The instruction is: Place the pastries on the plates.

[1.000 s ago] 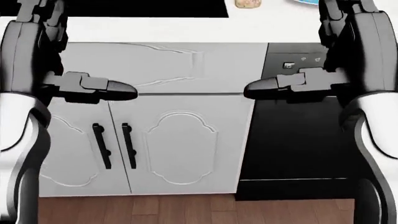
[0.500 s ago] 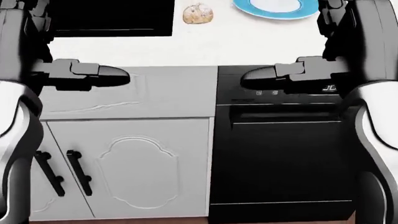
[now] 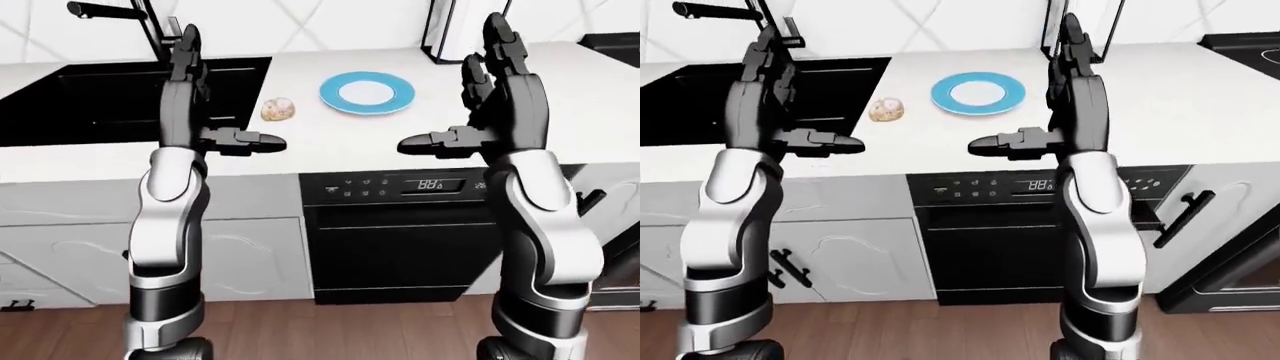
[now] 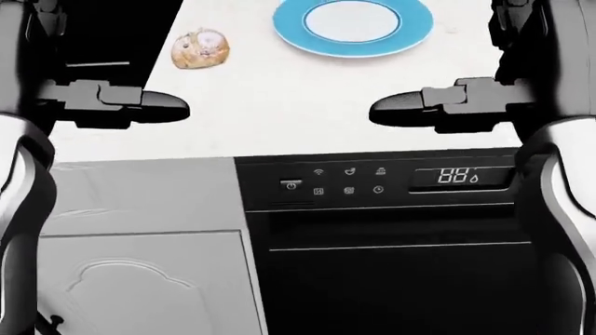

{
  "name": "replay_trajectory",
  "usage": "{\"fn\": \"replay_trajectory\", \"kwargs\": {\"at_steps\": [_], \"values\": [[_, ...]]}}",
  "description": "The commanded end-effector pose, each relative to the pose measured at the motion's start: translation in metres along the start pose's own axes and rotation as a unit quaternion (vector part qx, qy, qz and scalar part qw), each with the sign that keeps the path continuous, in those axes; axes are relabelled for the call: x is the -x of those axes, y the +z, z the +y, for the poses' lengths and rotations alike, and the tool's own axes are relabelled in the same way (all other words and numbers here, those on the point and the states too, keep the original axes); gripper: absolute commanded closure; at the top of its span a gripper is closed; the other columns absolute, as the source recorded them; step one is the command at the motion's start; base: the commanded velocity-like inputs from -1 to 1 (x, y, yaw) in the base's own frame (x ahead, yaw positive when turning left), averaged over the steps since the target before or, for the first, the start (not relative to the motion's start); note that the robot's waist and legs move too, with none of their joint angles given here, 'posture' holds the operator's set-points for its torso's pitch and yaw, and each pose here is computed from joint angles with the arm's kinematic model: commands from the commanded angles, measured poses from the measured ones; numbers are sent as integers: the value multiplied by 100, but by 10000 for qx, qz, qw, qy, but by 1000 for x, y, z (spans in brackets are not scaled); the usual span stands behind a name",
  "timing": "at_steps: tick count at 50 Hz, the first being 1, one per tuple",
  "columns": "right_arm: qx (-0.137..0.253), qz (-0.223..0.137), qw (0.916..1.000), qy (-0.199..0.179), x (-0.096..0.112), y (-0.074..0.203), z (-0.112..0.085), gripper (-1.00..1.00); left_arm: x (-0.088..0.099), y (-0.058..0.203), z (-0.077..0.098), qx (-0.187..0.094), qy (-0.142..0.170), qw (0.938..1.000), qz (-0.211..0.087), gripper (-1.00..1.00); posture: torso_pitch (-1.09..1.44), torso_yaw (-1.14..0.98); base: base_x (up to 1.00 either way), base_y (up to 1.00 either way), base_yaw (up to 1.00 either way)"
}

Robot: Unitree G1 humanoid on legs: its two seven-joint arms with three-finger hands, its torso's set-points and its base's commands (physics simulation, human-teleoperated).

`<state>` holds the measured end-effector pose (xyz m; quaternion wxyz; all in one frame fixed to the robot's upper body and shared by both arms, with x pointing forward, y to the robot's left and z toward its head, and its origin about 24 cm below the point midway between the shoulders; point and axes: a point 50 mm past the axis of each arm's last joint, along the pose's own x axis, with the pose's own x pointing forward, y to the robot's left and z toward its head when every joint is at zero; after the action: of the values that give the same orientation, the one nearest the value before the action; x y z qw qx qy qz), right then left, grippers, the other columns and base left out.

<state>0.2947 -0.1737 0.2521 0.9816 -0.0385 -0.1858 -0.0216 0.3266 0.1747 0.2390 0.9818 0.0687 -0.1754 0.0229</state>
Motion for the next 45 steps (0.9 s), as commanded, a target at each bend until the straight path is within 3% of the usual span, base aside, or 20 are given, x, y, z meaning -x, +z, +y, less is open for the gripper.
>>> {"fn": "replay_trajectory", "kwargs": {"at_steps": [1,17,33,45], "values": [[-10,-494,9988,60,0,18,3,-100,-1,18,6,-42,125,9990,-417,-100,0,0,16,0,0],[-44,-689,9976,66,2,25,3,-100,1,18,9,-92,143,9990,-408,-100,0,0,10,0,0],[8,-664,9978,54,4,19,2,-100,2,15,7,-122,137,9992,-364,-100,0,0,6,2,0],[-19,-654,9978,70,3,18,3,-100,3,15,9,29,163,9993,-339,-100,0,0,2,0,0]]}}
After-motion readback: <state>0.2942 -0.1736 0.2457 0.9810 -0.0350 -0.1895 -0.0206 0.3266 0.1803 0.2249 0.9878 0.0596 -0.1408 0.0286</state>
